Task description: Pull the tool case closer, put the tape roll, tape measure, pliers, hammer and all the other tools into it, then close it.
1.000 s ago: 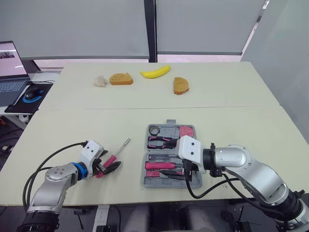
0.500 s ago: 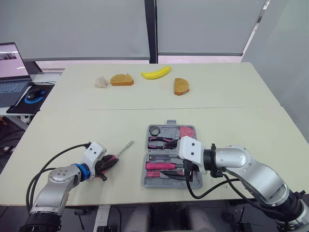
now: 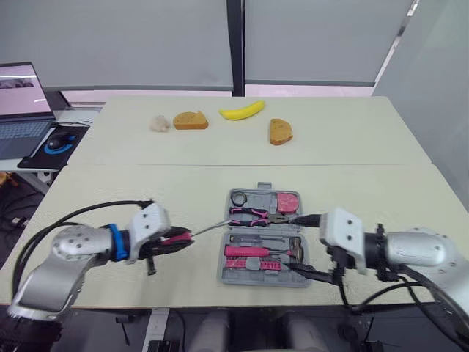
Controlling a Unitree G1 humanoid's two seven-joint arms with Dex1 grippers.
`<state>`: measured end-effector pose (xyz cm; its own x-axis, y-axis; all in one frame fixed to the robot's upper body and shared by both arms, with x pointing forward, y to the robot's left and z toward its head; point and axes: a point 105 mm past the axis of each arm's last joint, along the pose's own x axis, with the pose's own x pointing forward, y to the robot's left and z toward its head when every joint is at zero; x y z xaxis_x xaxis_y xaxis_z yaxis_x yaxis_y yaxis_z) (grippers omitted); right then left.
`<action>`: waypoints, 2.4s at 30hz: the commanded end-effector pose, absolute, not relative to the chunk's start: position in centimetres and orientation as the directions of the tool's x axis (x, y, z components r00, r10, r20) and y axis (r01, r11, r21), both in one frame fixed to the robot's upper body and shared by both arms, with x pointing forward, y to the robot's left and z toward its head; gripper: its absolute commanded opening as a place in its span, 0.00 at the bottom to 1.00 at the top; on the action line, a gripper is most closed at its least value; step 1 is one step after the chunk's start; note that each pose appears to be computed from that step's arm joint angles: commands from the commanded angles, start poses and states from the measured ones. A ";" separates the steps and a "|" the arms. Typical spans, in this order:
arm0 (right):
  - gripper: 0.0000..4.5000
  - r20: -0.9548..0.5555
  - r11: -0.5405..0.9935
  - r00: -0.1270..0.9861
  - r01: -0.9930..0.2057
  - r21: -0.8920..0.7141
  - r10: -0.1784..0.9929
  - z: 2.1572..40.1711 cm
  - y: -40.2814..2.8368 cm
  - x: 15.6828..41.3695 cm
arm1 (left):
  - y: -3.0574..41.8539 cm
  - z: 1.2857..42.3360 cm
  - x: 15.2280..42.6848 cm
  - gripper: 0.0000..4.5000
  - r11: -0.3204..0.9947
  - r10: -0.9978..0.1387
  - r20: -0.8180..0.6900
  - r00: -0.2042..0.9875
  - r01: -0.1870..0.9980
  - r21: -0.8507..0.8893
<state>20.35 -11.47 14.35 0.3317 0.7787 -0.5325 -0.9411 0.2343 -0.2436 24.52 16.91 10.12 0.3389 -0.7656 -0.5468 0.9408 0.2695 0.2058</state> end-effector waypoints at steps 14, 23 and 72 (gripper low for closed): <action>1.00 -0.654 0.217 0.318 -0.948 -0.233 0.686 14.0 -13.7 17.8 | 5.4 6.8 22.5 0.16 0.047 -0.753 -0.634 0.175 0.976 0.212; 1.00 -0.654 0.216 0.310 -0.951 -0.223 0.690 13.8 -13.4 17.8 | 4.4 5.1 22.5 0.16 -0.007 -0.745 -0.651 0.145 0.974 0.226; 1.00 -0.675 0.212 0.302 -0.953 -0.216 0.673 13.4 -13.6 17.7 | 4.3 3.8 22.6 0.16 -0.067 -0.703 -0.702 0.118 0.971 0.230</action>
